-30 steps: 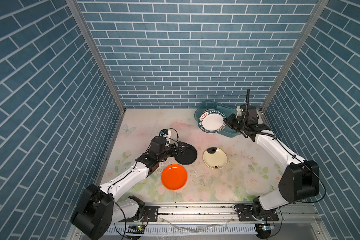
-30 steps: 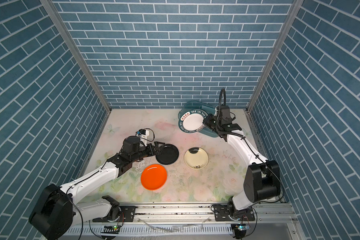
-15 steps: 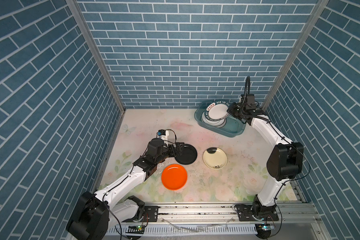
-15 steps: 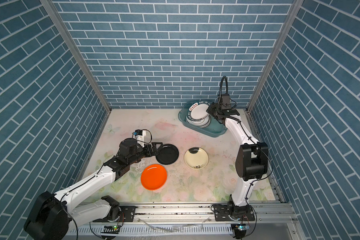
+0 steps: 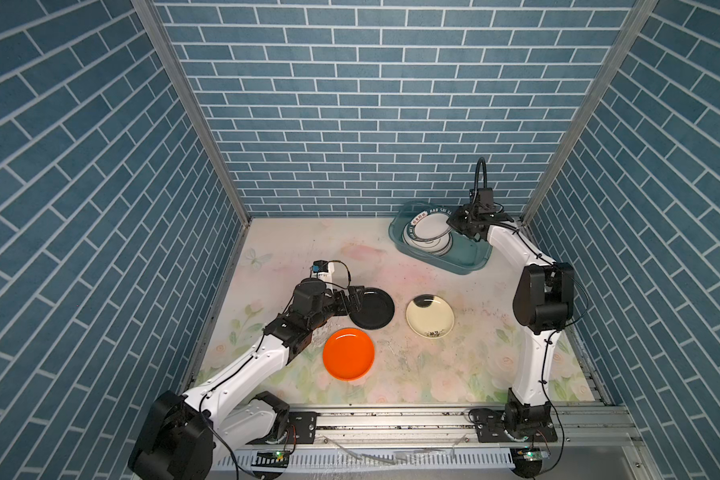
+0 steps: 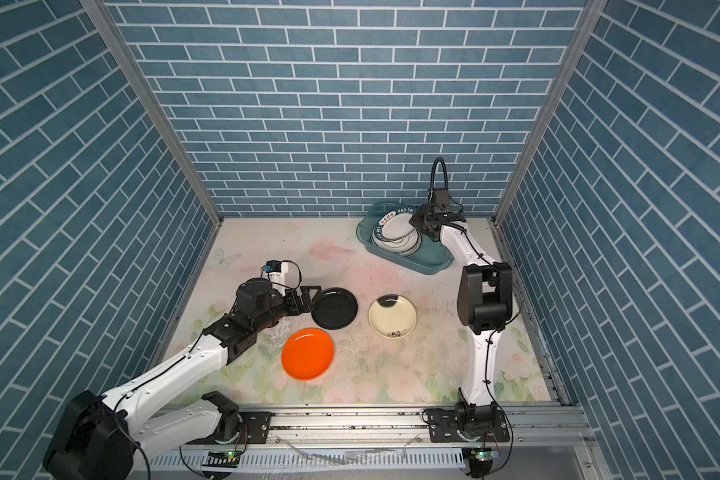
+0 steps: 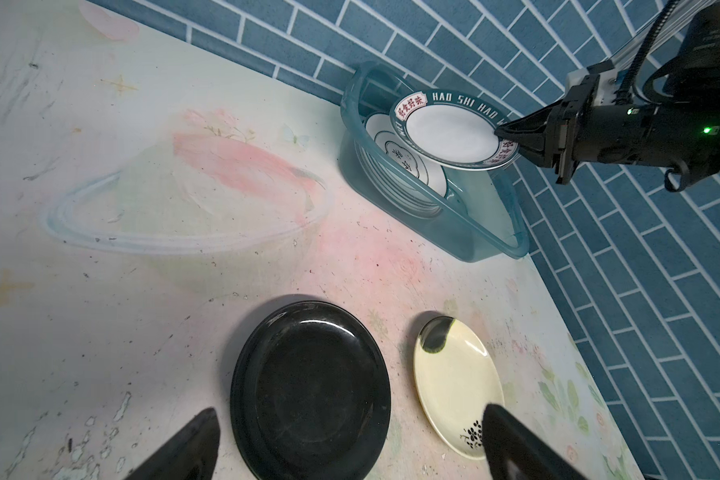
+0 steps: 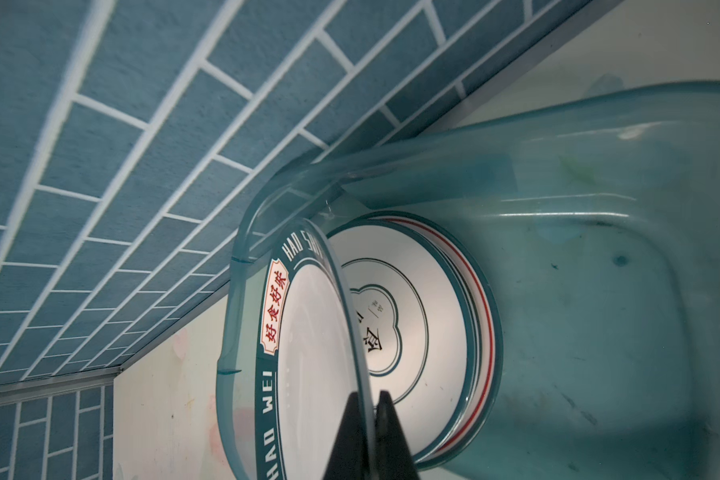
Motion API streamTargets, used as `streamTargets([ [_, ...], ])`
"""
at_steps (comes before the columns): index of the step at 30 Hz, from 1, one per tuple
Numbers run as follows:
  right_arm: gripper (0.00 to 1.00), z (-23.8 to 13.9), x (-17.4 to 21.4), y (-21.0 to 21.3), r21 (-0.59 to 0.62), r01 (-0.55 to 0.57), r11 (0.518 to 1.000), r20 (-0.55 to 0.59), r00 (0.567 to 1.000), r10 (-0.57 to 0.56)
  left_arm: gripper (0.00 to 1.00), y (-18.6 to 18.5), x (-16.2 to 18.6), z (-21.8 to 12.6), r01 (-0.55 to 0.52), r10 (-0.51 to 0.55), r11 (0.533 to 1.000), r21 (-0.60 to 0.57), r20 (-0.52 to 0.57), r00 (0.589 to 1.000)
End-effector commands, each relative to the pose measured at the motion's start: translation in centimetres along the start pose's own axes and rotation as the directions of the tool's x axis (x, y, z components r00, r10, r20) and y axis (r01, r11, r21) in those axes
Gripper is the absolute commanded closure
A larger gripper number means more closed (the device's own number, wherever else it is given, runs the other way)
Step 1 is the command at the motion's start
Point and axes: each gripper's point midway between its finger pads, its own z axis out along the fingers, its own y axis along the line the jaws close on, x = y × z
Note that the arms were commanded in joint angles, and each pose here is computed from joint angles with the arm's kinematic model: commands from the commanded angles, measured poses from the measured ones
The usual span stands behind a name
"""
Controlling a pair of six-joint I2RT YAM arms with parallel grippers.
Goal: Place the plates into the plastic bin on the countertop
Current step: 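Lower the green-rimmed plate into the bin and open the right gripper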
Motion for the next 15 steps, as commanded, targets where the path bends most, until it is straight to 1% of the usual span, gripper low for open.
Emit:
streamTargets([
  [1,1.0,0.8,0.4,0.9,-0.038,-0.06,0.997,-0.029,0.998,0.059,0.0,0.6,0.4,-0.3,-0.024,0.024,0.999,-0.029,-0.006,1.0],
  [4,1.0,1.8,1.0,0.5,-0.035,-0.071,0.997,-0.05,0.996,0.069,0.0,0.6,0.3,-0.4,-0.028,0.027,0.999,-0.033,-0.005,1.0],
  [6,1.0,2.0,1.0,1.1,-0.062,-0.071,0.996,-0.066,0.996,0.067,0.0,0.6,0.2,-0.5,-0.031,0.03,0.999,-0.035,-0.003,1.0],
  [8,1.0,3.2,1.8,0.9,-0.07,-0.079,0.994,-0.099,0.992,0.072,0.0,0.6,0.2,-0.5,-0.03,0.03,0.999,-0.038,-0.004,1.0],
  [9,0.96,3.5,1.9,0.9,-0.074,-0.083,0.994,-0.107,0.991,0.074,0.0,0.6,0.2,-0.6,-0.032,0.032,0.999,-0.039,-0.002,0.999],
  [12,0.67,3.7,2.0,1.5,-0.091,-0.081,0.993,-0.13,0.989,0.069,0.0,0.7,0.1,-0.7,-0.038,0.038,0.998,-0.046,-0.001,0.999],
  [13,0.59,3.7,2.1,1.7,-0.096,-0.078,0.992,-0.14,0.988,0.064,0.0,0.7,0.1,-0.7,-0.04,0.04,0.998,-0.047,0.0,0.999],
  [15,0.48,3.6,2.1,1.7,-0.083,-0.075,0.994,-0.151,0.987,0.062,0.0,0.8,0.1,-0.7,-0.04,0.04,0.998,-0.05,0.0,0.999],
])
